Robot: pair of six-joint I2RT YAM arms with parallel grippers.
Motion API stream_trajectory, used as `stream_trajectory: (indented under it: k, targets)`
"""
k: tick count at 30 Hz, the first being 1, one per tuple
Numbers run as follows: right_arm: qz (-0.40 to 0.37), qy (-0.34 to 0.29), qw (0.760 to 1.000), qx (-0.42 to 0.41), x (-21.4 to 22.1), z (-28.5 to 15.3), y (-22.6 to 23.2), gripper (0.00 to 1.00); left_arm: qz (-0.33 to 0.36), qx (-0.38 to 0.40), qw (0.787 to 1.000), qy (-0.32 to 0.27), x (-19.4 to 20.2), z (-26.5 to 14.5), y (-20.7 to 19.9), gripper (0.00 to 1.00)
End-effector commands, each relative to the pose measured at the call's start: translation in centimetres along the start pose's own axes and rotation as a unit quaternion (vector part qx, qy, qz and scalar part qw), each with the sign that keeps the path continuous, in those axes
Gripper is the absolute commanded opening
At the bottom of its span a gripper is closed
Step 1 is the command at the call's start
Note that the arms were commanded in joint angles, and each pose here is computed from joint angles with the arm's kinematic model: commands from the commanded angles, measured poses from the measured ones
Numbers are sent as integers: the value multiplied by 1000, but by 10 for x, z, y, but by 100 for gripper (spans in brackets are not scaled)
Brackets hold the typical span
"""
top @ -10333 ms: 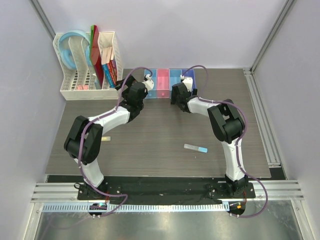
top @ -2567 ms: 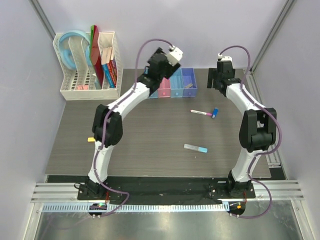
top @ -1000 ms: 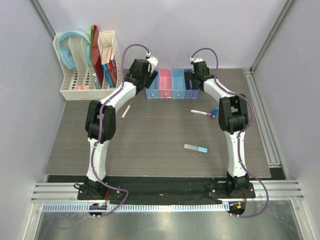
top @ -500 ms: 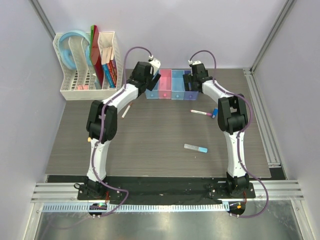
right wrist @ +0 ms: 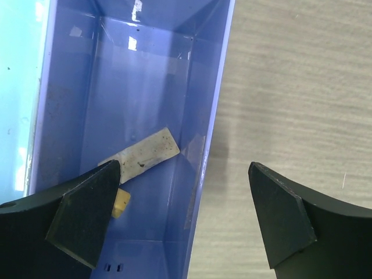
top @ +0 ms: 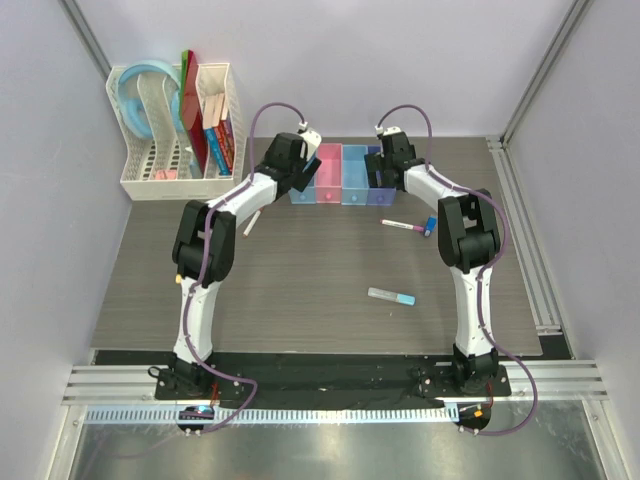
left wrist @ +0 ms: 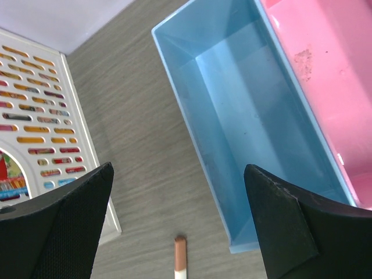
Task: Sort the stationery into containers
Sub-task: Move the storage box to the center of the board.
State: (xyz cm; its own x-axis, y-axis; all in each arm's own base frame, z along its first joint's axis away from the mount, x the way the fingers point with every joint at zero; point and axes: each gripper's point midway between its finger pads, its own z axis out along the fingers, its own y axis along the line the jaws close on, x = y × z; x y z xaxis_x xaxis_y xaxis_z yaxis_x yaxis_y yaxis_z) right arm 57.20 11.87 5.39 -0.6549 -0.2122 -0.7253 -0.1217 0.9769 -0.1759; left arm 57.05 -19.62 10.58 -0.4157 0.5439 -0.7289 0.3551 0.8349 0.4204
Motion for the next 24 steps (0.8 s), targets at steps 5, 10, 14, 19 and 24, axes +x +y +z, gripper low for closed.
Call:
stream_trajectory:
  k: [5, 10, 14, 19, 24]
  targets:
    - [-15, 12, 1000, -11, 11, -35, 15, 98, 10, 57, 998, 23, 20, -40, -30, 93]
    - [-16, 15, 1000, -17, 19, -47, 21, 98, 10, 65, 997, 31, 30, -51, -34, 93]
    - [-20, 16, 999, -19, 25, -57, 25, 98, 13, 56, 998, 34, 34, -56, -30, 94]
    - [-26, 2, 1000, -13, 14, -67, 24, 98, 14, 35, 999, 21, 26, -59, -20, 94]
    - [-40, -41, 998, 6, -25, -89, 11, 99, 5, 0, 1000, -12, -4, -67, 1, 97]
